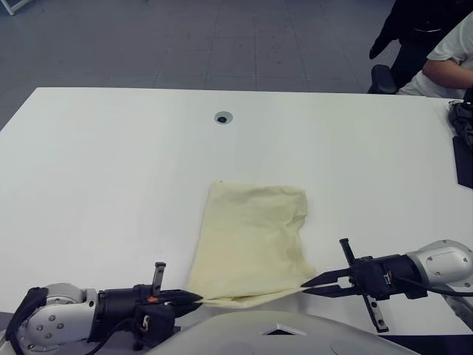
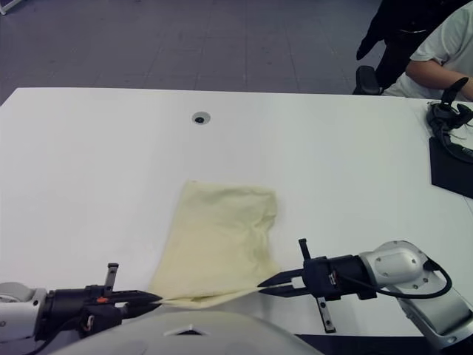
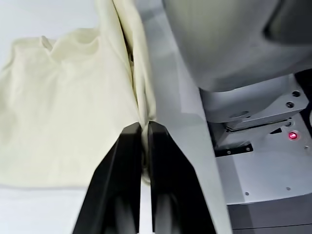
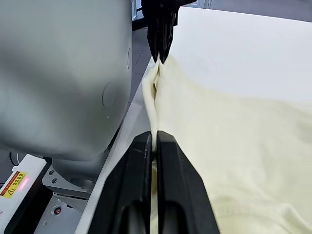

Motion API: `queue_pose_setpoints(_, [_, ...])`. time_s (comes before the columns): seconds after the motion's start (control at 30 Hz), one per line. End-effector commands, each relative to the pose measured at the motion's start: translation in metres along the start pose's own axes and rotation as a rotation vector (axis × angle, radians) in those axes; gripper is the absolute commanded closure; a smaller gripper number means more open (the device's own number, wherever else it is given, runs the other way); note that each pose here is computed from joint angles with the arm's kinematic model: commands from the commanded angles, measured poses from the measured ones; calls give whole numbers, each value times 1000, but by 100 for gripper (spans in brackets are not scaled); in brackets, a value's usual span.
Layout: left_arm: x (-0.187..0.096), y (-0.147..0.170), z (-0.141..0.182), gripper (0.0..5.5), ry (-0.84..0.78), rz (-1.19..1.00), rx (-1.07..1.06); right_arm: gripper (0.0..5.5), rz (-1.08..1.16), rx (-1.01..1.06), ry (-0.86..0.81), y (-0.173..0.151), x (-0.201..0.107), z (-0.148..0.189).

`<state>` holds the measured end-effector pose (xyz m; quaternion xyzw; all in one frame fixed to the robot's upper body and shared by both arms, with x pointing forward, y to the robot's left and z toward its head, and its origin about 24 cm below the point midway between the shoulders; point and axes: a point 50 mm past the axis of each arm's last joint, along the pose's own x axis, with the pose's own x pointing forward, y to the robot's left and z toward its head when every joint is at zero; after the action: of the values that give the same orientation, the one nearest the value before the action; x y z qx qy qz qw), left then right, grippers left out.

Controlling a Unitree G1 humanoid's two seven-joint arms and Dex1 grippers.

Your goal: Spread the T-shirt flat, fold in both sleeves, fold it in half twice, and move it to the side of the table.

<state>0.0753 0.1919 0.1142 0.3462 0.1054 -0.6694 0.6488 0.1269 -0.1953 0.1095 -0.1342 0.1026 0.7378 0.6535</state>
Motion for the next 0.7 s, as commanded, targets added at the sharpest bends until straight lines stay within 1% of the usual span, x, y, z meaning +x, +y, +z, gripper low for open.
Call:
queue_pose_setpoints(0.03, [-3, -7, 6, 546, -2, -78, -9, 550, 3, 17, -19, 3, -3, 5])
queue_pose_setpoints(0.13, [-10, 4, 13, 546, -10, -56, 21, 550, 7, 34, 6, 6, -6, 4])
queue_pose_setpoints(0.2, [-14, 20, 9, 546, 11, -29, 32, 550, -37, 16, 3, 0, -9, 4])
queue_pose_setpoints(0.3, [-18, 46, -1, 546, 46, 30, 49, 550, -95, -26, 24, -13, -13, 3])
queue_pose_setpoints(0.4, [-20, 76, -10, 546, 68, 95, 82, 550, -185, -101, 19, -36, -15, 7])
queue_pose_setpoints(0.57, [-6, 120, -28, 546, 76, 191, 139, 550, -299, -176, 53, -72, -20, 2])
queue_pose_setpoints(0.7, [7, 144, -39, 546, 64, 248, 154, 550, -379, -201, 38, -98, -25, -2])
